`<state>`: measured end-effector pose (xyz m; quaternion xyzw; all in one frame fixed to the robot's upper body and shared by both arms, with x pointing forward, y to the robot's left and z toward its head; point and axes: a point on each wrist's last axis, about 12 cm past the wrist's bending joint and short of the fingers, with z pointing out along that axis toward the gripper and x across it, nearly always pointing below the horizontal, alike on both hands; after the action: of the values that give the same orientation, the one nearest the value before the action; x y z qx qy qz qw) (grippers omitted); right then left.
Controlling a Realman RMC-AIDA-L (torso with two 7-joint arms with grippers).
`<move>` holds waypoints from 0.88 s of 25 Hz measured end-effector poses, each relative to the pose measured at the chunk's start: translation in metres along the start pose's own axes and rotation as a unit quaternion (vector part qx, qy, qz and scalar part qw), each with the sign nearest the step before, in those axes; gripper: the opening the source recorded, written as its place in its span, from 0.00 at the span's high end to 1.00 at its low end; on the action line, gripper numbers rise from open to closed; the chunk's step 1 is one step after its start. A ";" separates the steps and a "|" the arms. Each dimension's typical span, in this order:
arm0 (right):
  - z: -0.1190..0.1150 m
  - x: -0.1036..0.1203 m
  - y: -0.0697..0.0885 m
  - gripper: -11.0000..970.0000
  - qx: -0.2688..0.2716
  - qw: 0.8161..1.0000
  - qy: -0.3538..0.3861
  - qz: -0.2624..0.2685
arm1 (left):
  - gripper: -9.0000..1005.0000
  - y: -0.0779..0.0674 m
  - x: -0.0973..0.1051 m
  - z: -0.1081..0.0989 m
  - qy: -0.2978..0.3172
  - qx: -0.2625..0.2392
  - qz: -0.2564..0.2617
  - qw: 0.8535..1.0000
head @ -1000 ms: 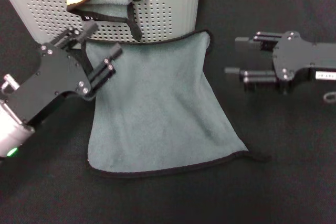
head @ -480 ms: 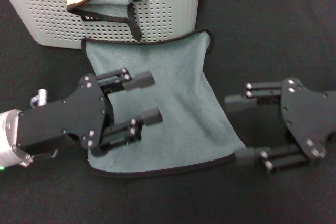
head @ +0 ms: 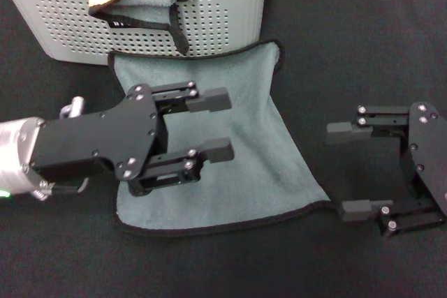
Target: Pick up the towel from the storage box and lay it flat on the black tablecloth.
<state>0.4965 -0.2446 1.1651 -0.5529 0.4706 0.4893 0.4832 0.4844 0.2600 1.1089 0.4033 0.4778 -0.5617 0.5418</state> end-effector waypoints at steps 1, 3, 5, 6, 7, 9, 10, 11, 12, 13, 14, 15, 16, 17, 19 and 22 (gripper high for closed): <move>0.000 0.001 0.000 0.23 0.002 1.000 -0.005 -0.002 | 0.43 0.003 -0.001 0.003 0.003 0.005 -0.003 1.000; 0.000 0.002 -0.001 0.23 0.003 1.000 -0.010 -0.006 | 0.43 0.006 -0.004 0.004 0.006 0.011 -0.007 1.000; 0.001 0.004 -0.001 0.23 0.004 1.000 -0.016 -0.010 | 0.43 0.008 -0.006 0.005 0.008 0.014 -0.009 1.000; 0.001 0.005 -0.001 0.23 0.005 1.000 -0.019 -0.011 | 0.43 0.009 -0.008 0.004 0.008 0.014 -0.008 1.000; 0.001 0.005 -0.001 0.23 0.006 1.000 -0.023 -0.013 | 0.43 0.009 -0.008 0.004 0.008 0.014 -0.008 1.000; 0.000 0.007 -0.001 0.23 0.010 0.999 -0.031 -0.019 | 0.43 0.012 -0.013 0.002 0.001 0.010 -0.002 1.000; -0.001 0.007 0.000 0.23 0.011 0.999 -0.036 -0.022 | 0.43 0.012 -0.014 0.001 0.000 0.009 -0.002 1.000; -0.001 0.008 0.000 0.23 0.012 0.999 -0.039 -0.025 | 0.43 0.013 -0.016 0.000 -0.001 0.008 -0.002 1.000; -0.001 0.008 0.000 0.23 0.012 0.999 -0.042 -0.027 | 0.43 0.013 -0.017 -0.001 -0.001 0.008 -0.003 1.000; -0.001 0.007 0.000 0.23 0.012 0.999 -0.044 -0.027 | 0.43 0.013 -0.018 -0.002 -0.002 0.008 -0.004 1.000; -0.002 0.007 0.000 0.23 0.013 0.998 -0.046 -0.028 | 0.43 0.014 -0.019 -0.003 -0.002 0.007 -0.003 1.000; -0.002 0.007 -0.001 0.23 0.014 0.998 -0.048 -0.029 | 0.43 0.014 -0.020 -0.005 -0.004 0.003 -0.001 1.000; -0.002 0.007 -0.001 0.23 0.015 0.998 -0.052 -0.030 | 0.43 0.014 -0.020 -0.005 -0.004 0.003 -0.001 1.000; -0.002 0.007 -0.001 0.23 0.016 0.998 -0.055 -0.032 | 0.43 0.015 -0.021 -0.006 -0.005 0.000 0.001 1.000; -0.002 0.008 -0.001 0.23 0.015 0.998 -0.058 -0.033 | 0.43 0.015 -0.021 -0.006 -0.006 -0.002 0.002 1.000; -0.002 0.009 -0.002 0.23 0.020 0.997 -0.063 -0.032 | 0.43 0.016 -0.022 -0.006 -0.007 -0.002 0.004 1.000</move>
<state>0.4993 -0.2473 1.1562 -0.5260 0.4313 0.4979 0.5381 0.5017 0.2713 1.1276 0.3999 0.4739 -0.5614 0.5480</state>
